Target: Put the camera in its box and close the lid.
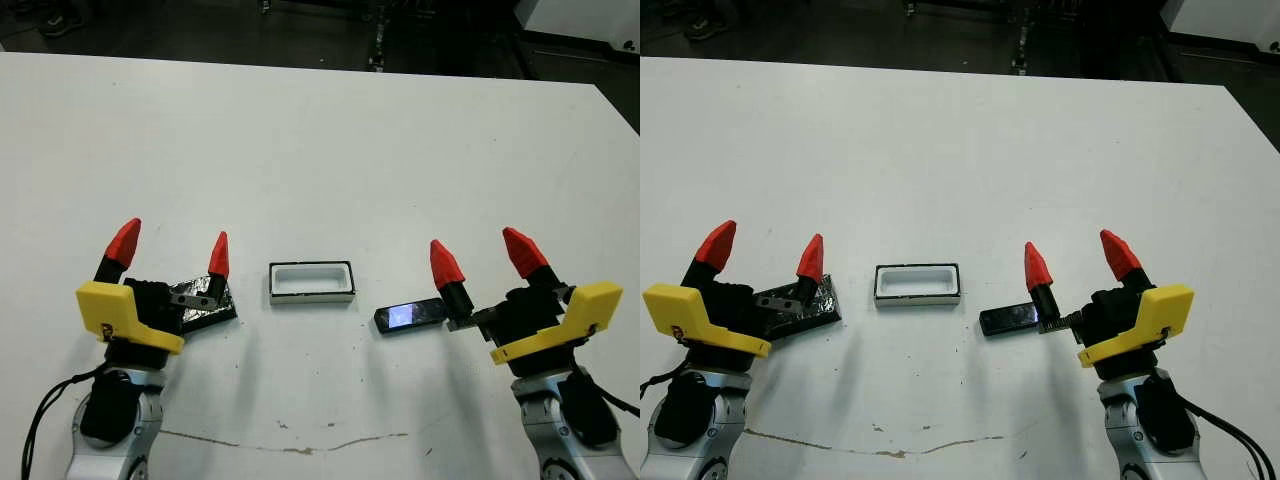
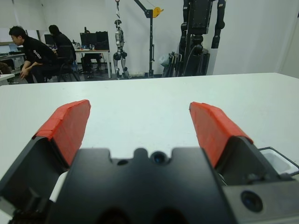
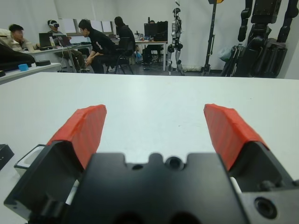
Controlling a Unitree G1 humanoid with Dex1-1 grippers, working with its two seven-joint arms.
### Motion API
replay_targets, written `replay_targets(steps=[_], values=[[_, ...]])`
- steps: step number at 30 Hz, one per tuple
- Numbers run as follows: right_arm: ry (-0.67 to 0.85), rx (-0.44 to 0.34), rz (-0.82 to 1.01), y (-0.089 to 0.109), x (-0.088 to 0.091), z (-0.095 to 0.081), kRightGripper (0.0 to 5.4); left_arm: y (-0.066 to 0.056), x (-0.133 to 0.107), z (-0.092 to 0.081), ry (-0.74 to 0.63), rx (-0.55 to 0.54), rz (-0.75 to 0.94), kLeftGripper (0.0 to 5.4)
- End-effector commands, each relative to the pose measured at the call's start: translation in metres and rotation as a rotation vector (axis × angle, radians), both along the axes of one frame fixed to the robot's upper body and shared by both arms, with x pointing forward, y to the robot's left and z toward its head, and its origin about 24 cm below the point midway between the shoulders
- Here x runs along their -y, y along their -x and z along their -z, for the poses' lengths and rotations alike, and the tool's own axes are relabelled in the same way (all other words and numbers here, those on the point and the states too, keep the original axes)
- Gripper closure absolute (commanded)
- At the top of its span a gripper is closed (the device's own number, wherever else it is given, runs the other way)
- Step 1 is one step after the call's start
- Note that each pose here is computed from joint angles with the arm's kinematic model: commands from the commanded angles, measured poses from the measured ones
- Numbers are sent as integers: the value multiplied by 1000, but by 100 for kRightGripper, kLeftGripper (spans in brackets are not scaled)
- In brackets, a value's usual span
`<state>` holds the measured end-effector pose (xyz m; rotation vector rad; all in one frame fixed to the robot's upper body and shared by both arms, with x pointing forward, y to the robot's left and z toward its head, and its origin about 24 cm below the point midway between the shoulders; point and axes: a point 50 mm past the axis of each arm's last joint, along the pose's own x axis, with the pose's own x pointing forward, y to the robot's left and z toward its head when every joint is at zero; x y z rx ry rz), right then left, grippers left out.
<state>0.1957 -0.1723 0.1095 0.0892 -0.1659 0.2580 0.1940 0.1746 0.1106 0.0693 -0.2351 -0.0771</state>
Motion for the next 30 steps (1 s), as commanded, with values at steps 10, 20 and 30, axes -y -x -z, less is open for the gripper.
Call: replay_targets(steps=[10,20,30], values=[[16,-24,6,2,4,6,0,1,-1,5,-10,-18,2,1],[324,88,-270,-26,40,-39,0,3,1,6,-3,-22,-1,1],[521,49,-617,-68,53,-98,0,3,2,7,2,-22,-4,1]])
